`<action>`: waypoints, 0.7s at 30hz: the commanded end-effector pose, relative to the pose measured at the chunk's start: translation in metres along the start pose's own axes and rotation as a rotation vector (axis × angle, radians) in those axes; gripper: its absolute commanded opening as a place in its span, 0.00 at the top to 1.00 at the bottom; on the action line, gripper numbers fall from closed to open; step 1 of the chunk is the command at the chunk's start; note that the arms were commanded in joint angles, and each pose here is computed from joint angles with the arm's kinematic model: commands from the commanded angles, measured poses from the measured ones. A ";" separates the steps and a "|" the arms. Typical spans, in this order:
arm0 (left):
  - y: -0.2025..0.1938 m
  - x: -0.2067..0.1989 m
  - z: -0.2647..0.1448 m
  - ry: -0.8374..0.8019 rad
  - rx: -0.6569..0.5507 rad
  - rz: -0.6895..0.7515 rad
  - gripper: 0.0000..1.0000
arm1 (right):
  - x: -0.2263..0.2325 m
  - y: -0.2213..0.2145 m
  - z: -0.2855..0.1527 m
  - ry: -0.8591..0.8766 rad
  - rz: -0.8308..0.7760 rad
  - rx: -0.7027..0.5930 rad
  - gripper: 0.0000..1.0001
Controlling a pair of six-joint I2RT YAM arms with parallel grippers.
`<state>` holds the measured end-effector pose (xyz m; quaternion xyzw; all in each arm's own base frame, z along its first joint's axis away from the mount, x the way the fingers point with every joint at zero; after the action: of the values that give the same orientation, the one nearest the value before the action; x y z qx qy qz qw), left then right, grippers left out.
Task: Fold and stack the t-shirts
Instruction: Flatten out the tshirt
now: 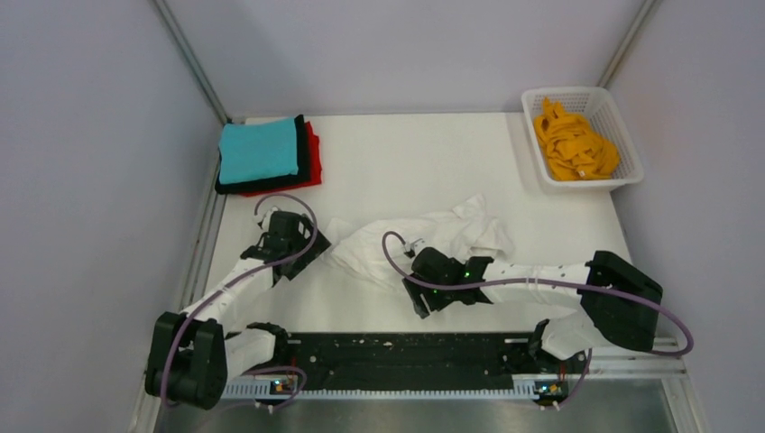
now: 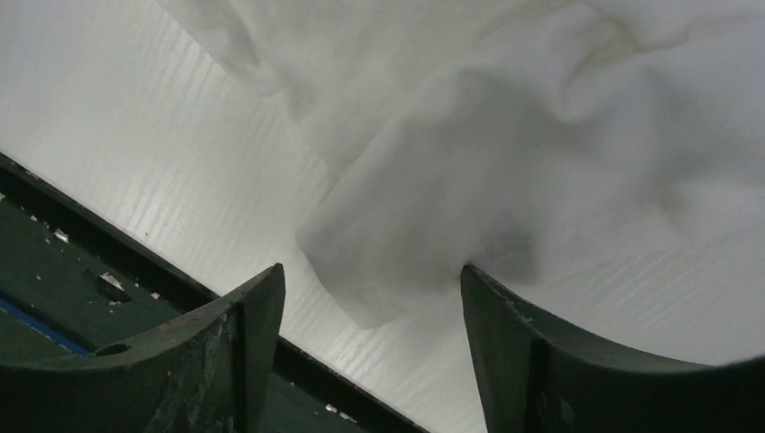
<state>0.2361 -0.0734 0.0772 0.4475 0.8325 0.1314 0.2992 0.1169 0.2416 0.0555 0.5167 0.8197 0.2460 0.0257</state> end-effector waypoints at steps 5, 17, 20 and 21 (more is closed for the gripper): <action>0.001 -0.011 0.009 -0.056 0.015 -0.002 0.01 | -0.022 -0.006 0.005 -0.166 0.047 -0.003 0.74; -0.012 -0.015 0.025 -0.079 0.090 -0.001 0.14 | -0.064 0.047 -0.073 -0.217 0.236 -0.383 1.00; -0.021 -0.016 0.029 -0.065 0.123 0.009 0.26 | -0.071 0.048 -0.089 -0.206 0.251 -0.438 1.00; -0.024 -0.015 0.031 -0.059 0.136 0.018 0.30 | -0.074 0.048 -0.094 -0.210 0.257 -0.453 1.00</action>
<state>0.2583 -0.0923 0.0668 0.4596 0.8201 0.0959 0.3272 0.1630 0.1804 0.1365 0.6154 0.6802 0.3638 0.1620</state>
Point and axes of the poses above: each gripper's point midway between its finger pads, its own z axis out along the fingers, its own x axis along the line the jaws close on, y = z × x, the point moved 4 cm from there along -z, back along the fingers, and after that the axes turned 7 degrees about z, right-handed, at the moved point
